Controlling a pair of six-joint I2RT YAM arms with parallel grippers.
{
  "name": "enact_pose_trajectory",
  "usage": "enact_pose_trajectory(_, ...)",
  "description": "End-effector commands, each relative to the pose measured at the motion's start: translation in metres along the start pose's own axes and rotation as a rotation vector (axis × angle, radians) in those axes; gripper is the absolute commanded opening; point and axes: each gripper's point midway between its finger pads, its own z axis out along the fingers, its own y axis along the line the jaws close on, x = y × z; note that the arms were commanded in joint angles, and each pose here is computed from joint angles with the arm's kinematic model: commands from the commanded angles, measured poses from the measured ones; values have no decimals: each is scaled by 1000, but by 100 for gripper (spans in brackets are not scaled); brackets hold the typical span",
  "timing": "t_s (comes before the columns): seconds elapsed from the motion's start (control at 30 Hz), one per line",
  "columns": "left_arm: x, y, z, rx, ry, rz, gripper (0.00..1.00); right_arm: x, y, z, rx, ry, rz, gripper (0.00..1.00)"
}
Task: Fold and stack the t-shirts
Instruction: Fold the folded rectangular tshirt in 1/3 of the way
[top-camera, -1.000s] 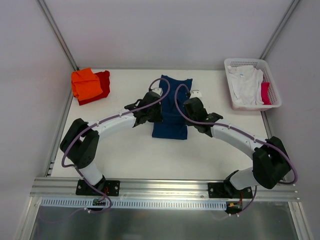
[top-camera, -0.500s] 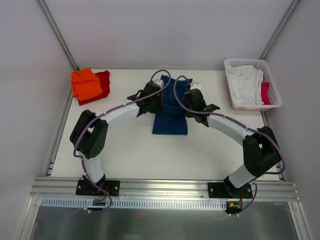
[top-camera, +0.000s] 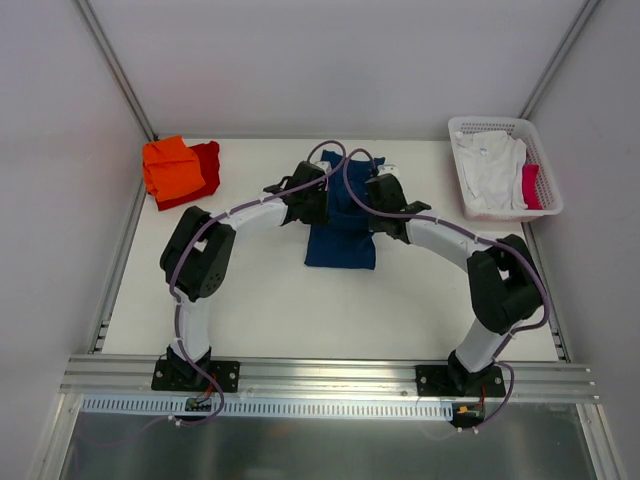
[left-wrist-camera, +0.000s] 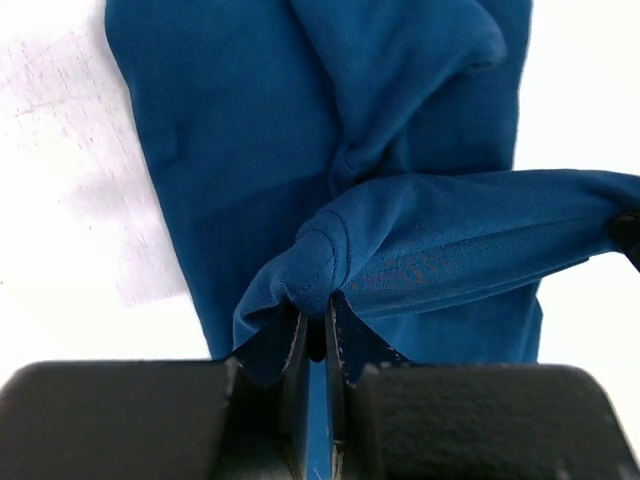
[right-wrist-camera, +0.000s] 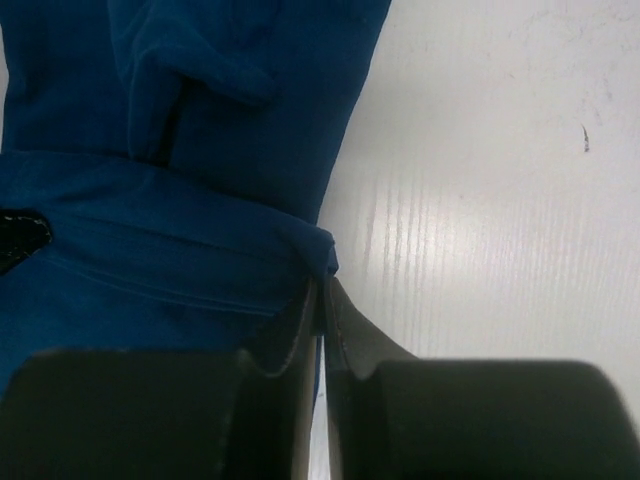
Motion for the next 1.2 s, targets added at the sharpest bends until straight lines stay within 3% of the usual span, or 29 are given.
enact_pose_trajectory(0.0, -18, 9, 3, -1, -23, 17, 0, -22, -3, 7, 12, -32, 1, 9)
enact_pose_trajectory(0.07, -17, 13, 8, -6, -17, 14, 31, -22, -3, 14, 12, -20, 2, 19)
enact_pose_trajectory(0.13, -17, 16, 9, -15, -15, 12, 85, -23, -2, 18, 9, -15, 1, 35)
enact_pose_trajectory(0.2, -17, 22, 9, -33, -19, 8, 99, -23, -2, 21, 13, -4, 0, 46)
enact_pose_trajectory(0.3, -18, 24, 1, -44, -31, 3, 99, -25, -3, 20, 17, -8, 4, 55)
enact_pose_trajectory(0.77, -1, 29, -61, -62, -82, -52, 99, -47, 4, -52, -51, -117, -6, 53)
enact_pose_trajectory(0.87, 10, 32, -70, -64, -76, -66, 99, -39, 15, -61, -84, -115, -16, 44)
enact_pose_trajectory(0.9, 18, 35, -70, -70, -63, -73, 99, -35, 22, -63, -100, -110, -18, 25)
enact_pose_trajectory(0.97, 25, 38, -71, -76, -52, -92, 99, -27, 31, -62, -113, -95, -31, 4)
enact_pose_trajectory(1.0, 33, 41, -69, -84, -34, -100, 99, -23, 35, -60, -120, -84, -37, 0)
enact_pose_trajectory(1.17, 54, 45, -61, -89, 20, -141, 99, -11, 52, -49, -156, -44, -40, 0)
